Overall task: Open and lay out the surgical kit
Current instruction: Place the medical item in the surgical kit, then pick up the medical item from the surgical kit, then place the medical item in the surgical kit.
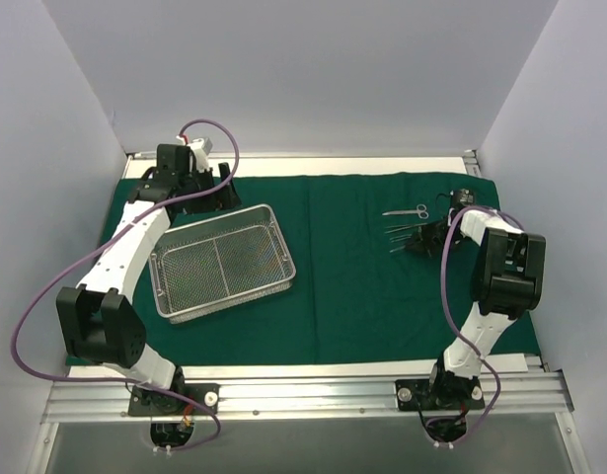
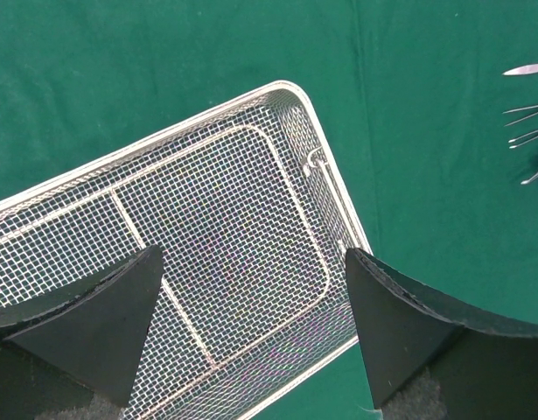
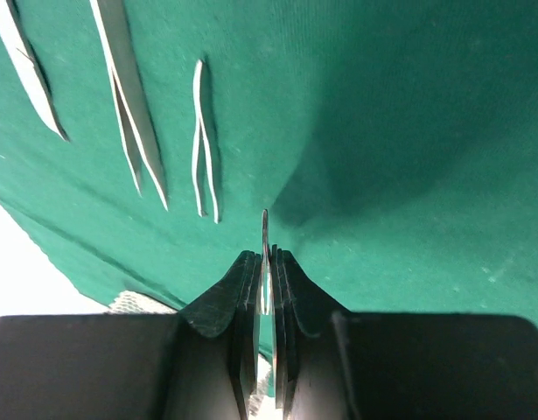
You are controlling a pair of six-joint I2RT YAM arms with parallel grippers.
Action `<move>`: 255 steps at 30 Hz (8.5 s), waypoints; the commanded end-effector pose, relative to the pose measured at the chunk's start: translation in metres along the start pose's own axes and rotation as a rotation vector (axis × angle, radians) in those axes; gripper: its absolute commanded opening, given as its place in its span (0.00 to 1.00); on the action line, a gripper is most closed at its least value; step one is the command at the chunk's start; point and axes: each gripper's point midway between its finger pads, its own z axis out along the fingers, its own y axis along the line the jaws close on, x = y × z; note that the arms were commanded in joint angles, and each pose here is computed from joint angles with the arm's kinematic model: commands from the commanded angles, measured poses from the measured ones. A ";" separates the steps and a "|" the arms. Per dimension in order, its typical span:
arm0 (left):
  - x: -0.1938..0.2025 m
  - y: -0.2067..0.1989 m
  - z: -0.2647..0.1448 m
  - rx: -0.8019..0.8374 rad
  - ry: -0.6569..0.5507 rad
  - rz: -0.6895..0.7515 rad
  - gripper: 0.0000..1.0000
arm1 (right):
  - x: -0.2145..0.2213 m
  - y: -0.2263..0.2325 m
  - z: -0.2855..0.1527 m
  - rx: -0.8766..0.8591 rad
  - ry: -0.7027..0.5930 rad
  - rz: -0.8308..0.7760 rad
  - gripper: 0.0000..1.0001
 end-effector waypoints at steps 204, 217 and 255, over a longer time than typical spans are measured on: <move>-0.007 -0.169 0.028 0.370 -0.024 0.203 0.02 | 0.298 0.226 -0.151 -0.812 0.103 -1.057 0.14; -0.010 -0.132 0.035 0.001 -0.079 0.449 0.02 | 0.282 0.242 -0.143 -0.598 0.072 -0.954 0.45; 0.007 -0.156 0.038 0.085 -0.044 0.501 0.02 | 0.291 0.257 -0.115 -0.561 0.076 -0.900 0.25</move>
